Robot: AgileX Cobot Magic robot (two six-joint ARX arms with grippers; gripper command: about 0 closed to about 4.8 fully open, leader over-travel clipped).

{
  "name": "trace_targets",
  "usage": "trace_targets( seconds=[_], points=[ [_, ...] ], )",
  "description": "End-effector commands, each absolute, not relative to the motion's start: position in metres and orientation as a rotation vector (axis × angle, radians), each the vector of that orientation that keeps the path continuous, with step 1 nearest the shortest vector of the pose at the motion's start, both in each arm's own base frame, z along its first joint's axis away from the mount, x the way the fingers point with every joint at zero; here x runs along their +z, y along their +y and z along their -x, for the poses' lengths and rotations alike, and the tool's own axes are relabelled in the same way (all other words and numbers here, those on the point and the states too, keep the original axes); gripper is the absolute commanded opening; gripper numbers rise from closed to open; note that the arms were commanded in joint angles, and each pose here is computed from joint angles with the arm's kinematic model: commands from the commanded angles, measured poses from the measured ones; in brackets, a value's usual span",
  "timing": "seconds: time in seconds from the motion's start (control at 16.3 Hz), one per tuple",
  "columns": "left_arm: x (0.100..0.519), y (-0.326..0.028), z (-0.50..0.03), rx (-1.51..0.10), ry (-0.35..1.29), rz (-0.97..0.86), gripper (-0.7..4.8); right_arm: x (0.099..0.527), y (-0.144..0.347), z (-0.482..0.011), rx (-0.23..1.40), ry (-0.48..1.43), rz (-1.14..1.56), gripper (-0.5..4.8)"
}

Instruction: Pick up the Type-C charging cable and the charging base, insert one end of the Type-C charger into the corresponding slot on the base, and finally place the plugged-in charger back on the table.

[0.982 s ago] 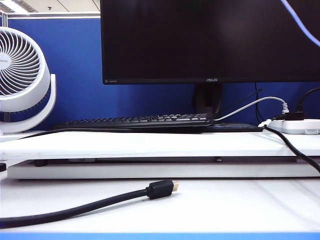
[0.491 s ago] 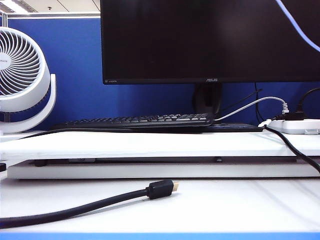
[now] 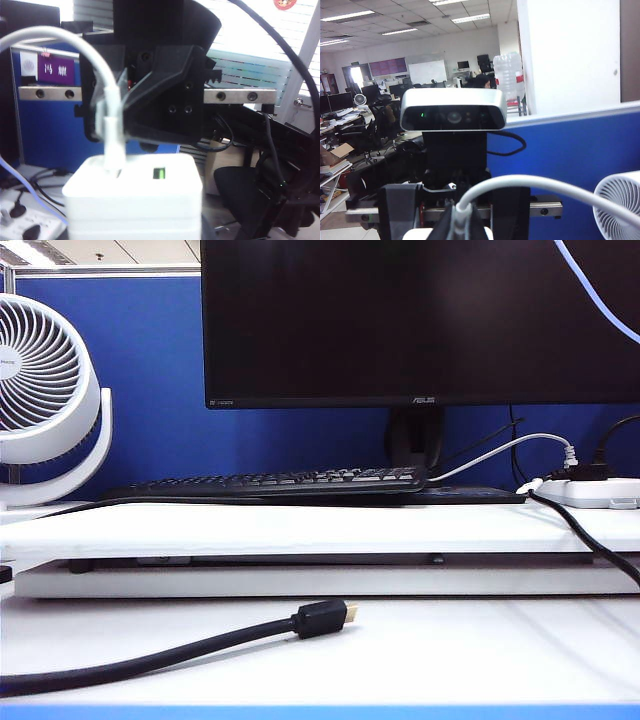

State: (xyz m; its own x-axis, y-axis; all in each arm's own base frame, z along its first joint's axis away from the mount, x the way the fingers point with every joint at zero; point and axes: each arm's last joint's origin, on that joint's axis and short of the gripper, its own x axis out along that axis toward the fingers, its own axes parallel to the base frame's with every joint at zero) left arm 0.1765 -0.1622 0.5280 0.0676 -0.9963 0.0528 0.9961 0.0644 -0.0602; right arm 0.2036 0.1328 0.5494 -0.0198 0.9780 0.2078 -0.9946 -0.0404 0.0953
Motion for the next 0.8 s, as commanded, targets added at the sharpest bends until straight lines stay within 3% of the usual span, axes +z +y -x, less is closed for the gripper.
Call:
trace_targets(
  seconds=[0.06,0.8],
  points=[
    [0.534,-0.16,-0.172,-1.536,-0.041,0.088,-0.06,0.548,0.133,-0.202,1.618,-0.069,-0.229,-0.06],
    [0.542,-0.159,-0.171,-1.547,-0.144,0.076,-0.06,0.532,0.136,-0.207,1.608,0.033,-0.185,-0.05]
  ],
)
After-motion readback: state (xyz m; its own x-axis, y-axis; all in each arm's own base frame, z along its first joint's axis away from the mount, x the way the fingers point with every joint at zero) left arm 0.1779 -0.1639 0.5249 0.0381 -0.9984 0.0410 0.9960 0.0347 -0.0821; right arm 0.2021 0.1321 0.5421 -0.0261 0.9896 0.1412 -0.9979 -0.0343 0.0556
